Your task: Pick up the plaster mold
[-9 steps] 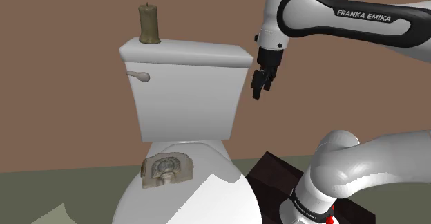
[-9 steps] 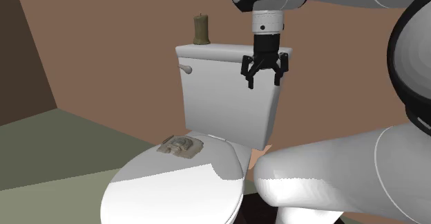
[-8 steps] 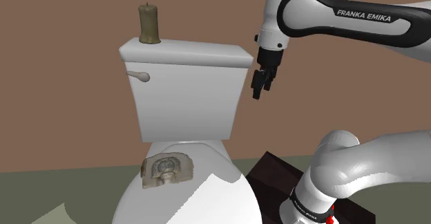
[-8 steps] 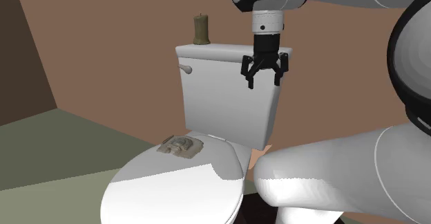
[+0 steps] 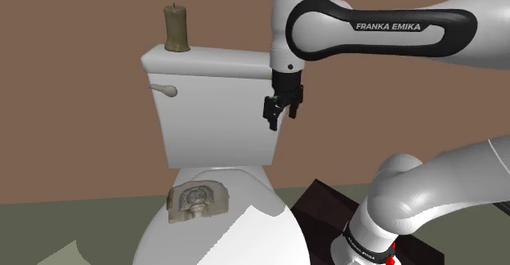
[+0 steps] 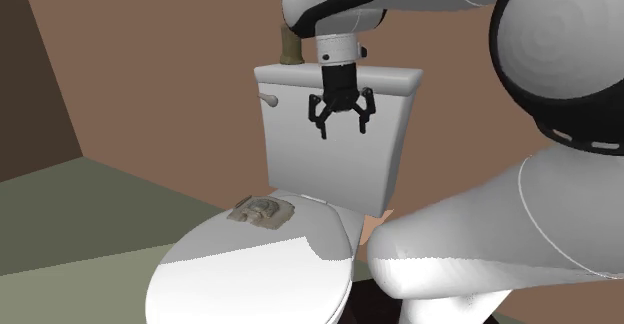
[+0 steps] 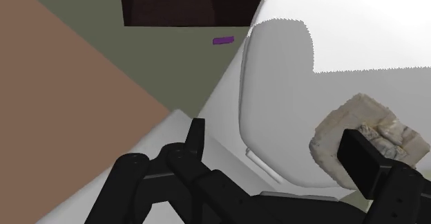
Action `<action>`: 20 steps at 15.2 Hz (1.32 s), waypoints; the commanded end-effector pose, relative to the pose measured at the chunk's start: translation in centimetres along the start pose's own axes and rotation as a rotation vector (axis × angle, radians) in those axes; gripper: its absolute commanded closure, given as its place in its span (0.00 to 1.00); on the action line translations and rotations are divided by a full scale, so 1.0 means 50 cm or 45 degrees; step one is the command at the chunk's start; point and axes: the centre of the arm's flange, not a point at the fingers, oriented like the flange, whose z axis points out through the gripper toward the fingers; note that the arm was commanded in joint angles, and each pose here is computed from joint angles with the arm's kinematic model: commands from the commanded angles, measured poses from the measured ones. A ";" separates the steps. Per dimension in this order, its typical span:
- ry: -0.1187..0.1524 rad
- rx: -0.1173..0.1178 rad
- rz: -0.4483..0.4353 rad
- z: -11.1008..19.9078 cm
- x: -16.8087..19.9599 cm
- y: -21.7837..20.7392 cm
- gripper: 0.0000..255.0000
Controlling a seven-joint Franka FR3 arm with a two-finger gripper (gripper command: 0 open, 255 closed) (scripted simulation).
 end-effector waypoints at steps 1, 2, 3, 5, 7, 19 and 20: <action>-0.020 -0.020 0.048 0.019 0.027 -0.049 0.00; -0.029 -0.031 0.070 0.027 0.041 -0.074 0.00; -0.039 -0.041 0.092 0.036 0.056 -0.098 0.00; -0.058 -0.061 0.136 0.054 0.087 -0.145 0.00; -0.077 -0.082 0.179 0.073 0.119 -0.190 0.00; -0.192 -0.205 0.442 0.214 0.337 -0.432 0.00; -0.202 -0.215 0.464 0.228 0.356 -0.449 0.00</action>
